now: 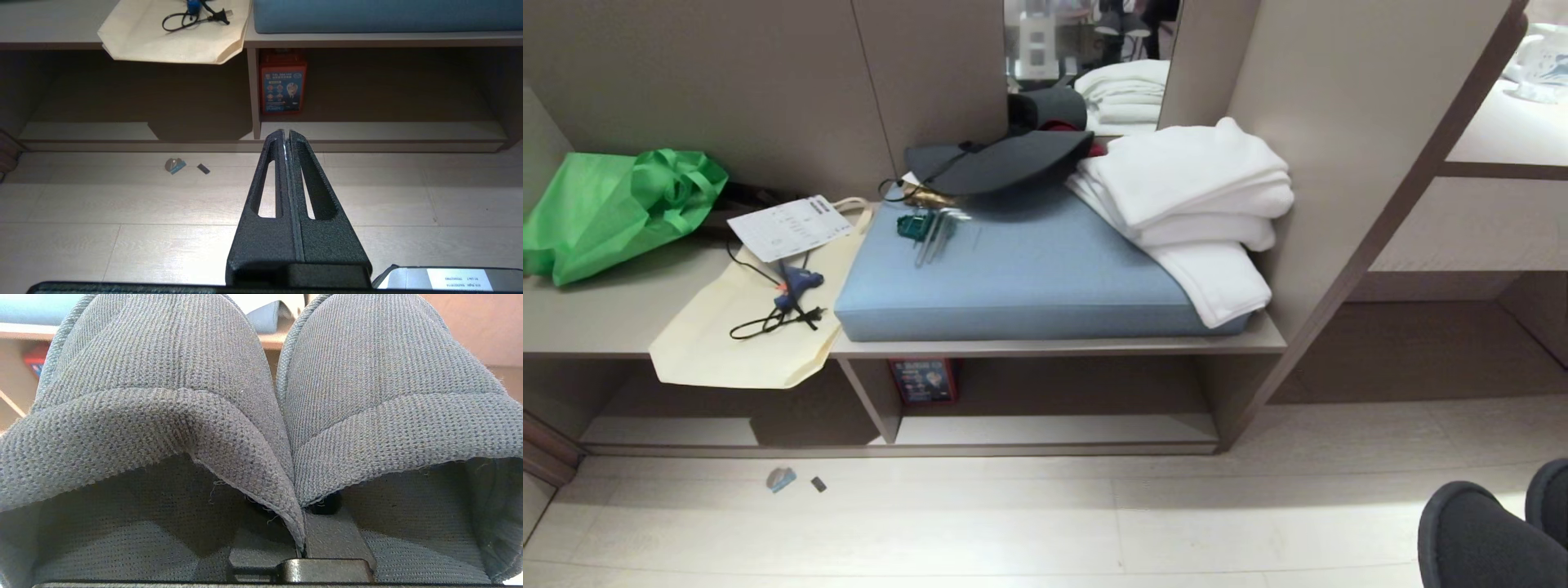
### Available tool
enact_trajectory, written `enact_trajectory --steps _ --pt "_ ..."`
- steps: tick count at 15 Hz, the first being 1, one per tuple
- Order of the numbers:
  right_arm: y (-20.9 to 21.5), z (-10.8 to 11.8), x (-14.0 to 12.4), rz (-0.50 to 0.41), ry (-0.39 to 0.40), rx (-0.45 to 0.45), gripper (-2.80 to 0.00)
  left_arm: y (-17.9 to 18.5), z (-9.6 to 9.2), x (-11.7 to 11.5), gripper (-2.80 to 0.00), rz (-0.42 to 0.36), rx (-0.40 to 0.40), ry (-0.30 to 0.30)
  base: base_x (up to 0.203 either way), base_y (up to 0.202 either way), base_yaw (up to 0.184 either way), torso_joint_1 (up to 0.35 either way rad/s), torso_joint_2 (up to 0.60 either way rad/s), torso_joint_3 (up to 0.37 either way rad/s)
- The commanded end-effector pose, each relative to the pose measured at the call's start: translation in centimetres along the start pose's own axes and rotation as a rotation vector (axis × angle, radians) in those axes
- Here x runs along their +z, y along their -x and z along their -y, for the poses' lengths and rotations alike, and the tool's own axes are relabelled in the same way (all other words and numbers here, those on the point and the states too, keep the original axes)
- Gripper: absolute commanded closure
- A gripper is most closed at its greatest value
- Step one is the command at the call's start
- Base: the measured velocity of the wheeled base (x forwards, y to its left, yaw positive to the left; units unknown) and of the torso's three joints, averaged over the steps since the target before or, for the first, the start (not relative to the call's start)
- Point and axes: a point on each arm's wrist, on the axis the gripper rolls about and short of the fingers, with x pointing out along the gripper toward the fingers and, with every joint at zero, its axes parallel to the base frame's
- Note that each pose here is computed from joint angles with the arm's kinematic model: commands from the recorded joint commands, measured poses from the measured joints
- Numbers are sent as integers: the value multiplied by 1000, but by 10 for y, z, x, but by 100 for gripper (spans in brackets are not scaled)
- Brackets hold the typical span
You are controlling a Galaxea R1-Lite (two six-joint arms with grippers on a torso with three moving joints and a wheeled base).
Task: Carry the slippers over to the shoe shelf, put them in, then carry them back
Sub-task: Place the slippers on the floor
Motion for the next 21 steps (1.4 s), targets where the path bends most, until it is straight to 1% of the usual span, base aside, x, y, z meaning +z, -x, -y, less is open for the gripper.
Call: enact_trajectory --steps 1,17,21 --pt "0 0 0 1 1 1 0 0 0 0 0 -1 1 0 0 0 0 2 2 197" --pt "0 0 0 1 0 1 0 0 0 0 0 -2 1 0 0 0 0 4 3 201" --pt "0 0 0 1 0 1 0 0 0 0 0 -2 1 0 0 0 0 4 1 86"
